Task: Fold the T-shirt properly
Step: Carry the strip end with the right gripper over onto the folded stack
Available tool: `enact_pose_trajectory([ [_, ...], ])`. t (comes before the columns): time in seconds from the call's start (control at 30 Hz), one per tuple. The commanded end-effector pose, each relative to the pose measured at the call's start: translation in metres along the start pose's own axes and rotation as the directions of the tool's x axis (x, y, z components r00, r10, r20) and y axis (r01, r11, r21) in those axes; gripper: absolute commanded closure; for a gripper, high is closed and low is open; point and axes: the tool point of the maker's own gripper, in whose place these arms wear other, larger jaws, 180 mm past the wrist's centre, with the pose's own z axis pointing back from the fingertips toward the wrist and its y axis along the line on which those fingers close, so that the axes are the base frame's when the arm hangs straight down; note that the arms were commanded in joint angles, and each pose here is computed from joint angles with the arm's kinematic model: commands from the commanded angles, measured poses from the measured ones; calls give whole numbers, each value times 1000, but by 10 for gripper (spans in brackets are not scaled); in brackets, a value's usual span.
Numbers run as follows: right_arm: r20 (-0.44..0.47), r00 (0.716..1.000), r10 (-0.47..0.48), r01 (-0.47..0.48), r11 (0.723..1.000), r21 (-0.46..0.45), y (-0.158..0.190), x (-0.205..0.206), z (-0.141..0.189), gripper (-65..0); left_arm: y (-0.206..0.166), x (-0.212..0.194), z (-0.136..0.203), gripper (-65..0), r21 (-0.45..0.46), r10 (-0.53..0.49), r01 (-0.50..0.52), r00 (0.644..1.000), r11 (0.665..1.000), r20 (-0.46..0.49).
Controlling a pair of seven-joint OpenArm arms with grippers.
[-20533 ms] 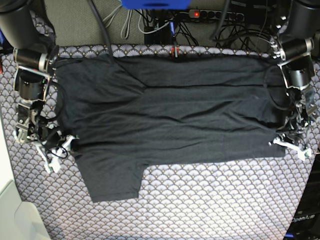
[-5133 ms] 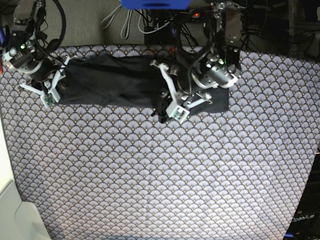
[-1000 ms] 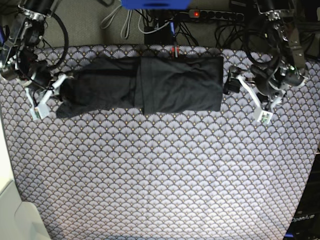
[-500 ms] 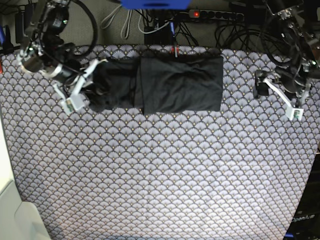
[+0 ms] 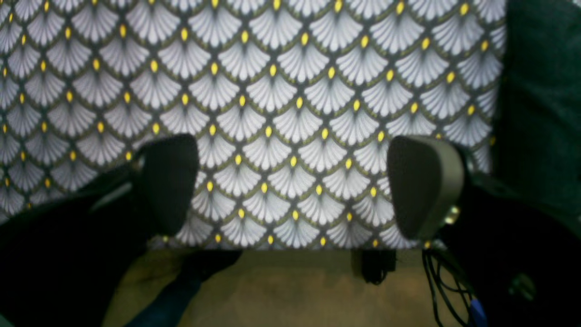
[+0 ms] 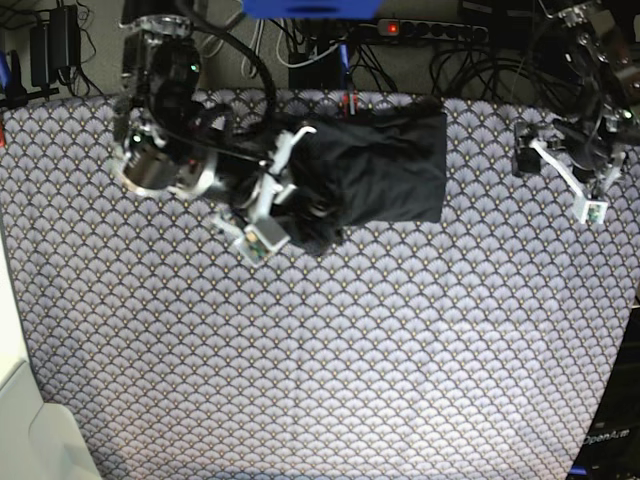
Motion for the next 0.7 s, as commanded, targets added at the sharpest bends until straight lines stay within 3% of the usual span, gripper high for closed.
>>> enact_pose_trajectory([
  [0.0, 20, 1000, -4, 3, 1000, 28, 5, 4, -5, -4, 5, 10, 6, -650, 13, -20, 19, 999, 1000, 38],
  [0.33, -6, 1000, -17, 18, 975, 220, 42, -3, -58, -4, 50, 4, 26, -650, 119, 53, -60, 997, 991, 59],
  [0.67, -18, 999, -30, 34, 957, 289, 50, 3, -89, -4, 51, -2, 27, -650, 123, 59, -65, 997, 990, 49],
])
